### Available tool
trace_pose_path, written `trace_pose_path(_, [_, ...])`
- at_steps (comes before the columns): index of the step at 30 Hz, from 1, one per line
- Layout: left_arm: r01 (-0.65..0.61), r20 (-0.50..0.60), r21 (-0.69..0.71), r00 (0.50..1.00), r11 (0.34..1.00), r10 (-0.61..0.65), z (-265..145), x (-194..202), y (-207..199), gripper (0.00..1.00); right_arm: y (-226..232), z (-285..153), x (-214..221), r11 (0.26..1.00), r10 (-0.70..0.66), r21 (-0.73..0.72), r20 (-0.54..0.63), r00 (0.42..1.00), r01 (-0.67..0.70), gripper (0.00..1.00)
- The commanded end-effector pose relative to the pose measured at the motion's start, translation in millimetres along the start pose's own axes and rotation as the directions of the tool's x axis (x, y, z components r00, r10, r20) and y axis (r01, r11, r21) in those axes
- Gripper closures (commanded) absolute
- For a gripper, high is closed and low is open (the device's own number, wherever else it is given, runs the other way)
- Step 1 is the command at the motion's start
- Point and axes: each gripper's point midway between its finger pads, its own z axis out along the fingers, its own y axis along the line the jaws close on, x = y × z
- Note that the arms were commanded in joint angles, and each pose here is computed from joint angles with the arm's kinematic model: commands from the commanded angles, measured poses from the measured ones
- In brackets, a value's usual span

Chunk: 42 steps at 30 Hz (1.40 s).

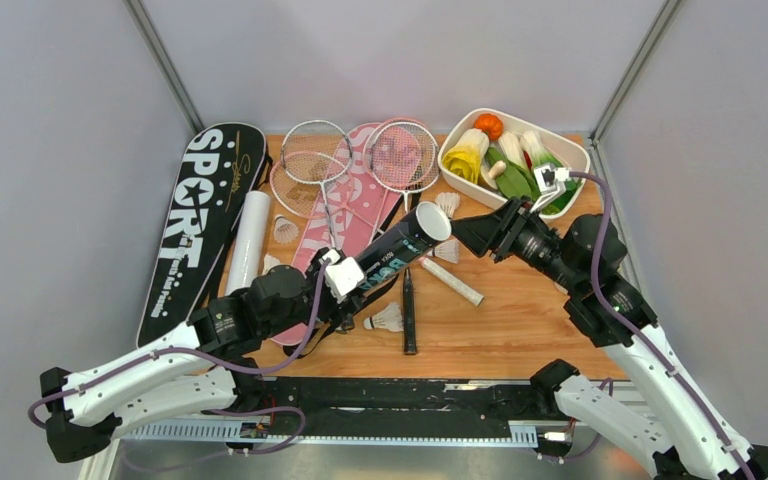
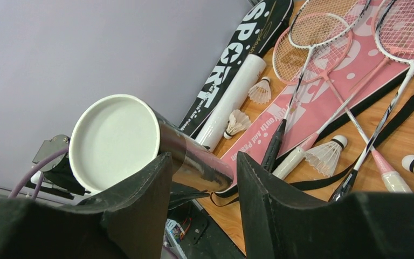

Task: Pack up the badminton gear
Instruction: Open the lid of the shuttle tube.

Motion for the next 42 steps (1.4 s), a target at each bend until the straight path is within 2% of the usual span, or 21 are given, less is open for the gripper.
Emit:
trace_pose_path(1, [-0.054, 0.052, 0.012, 0.997, 0.998, 0.053, 1.1, -12.2, 0.1, 0.81, 32.1, -10.4, -24.4, 0.997, 0.018, -0.079, 0.060, 0.998, -0.013, 0.51])
trace_pose_path(10, [-0.108, 0.055, -0.026, 0.992, 0.994, 0.109, -2.0, -15.4, 9.4, 0.84, 43.0, -17.4, -32.9, 0.996, 0.009, -0.090, 0.068, 0.998, -0.003, 0.47])
trace_pose_path(18, [-0.124, 0.064, -0.020, 0.990, 0.992, 0.125, -5.6, -18.7, 9.7, 0.84, 35.7, -4.1, -8.9, 0.993, -0.042, -0.111, -0.058, 0.997, 0.036, 0.51])
trace_pose_path(22, [-0.130, 0.070, 0.001, 0.989, 0.991, 0.130, -5.7, -17.9, 5.9, 0.85, 28.4, 5.8, 9.7, 0.991, -0.049, -0.129, -0.143, 0.988, 0.031, 0.56])
trace_pose_path(24, [-0.131, 0.075, 0.003, 0.989, 0.991, 0.131, -6.6, -18.6, 5.6, 0.85, 23.0, 8.5, 13.6, 0.992, -0.057, -0.120, -0.154, 0.987, 0.038, 0.67])
trace_pose_path(27, [-0.131, 0.076, -0.005, 0.988, 0.991, 0.131, -8.3, -18.7, 7.2, 0.87, 15.8, 7.6, 7.7, 0.994, -0.084, -0.084, -0.112, 0.990, 0.074, 0.99])
trace_pose_path(30, [-0.134, 0.056, -0.043, 0.989, 0.990, 0.136, -9.8, -15.4, 14.3, 0.90, 9.1, 4.1, -6.5, 0.994, -0.111, -0.022, -0.043, 0.993, 0.110, 1.00])
trace_pose_path(32, [-0.143, 0.033, -0.069, 0.989, 0.987, 0.145, -10.8, -11.8, 19.7, 0.97, 7.1, 0.8, -17.0, 0.991, -0.130, 0.014, 0.001, 0.992, 0.130, 1.00])
trace_pose_path(34, [-0.155, 0.005, -0.089, 0.988, 0.984, 0.156, -11.0, -6.6, 24.0, 1.00, 5.4, -2.3, -26.6, 0.989, -0.145, 0.046, 0.040, 0.989, 0.144, 1.00])
trace_pose_path(39, [-0.173, -0.076, -0.108, 0.983, 0.979, 0.165, -9.4, 12.1, 27.9, 1.00, 7.3, -11.3, -51.7, 0.985, -0.154, 0.105, 0.138, 0.978, 0.141, 1.00])
trace_pose_path(42, [-0.172, -0.083, -0.112, 0.983, 0.979, 0.163, -8.6, 15.9, 27.9, 1.00, 13.9, -18.8, -69.0, 0.983, -0.158, 0.122, 0.200, 0.967, 0.136, 1.00])
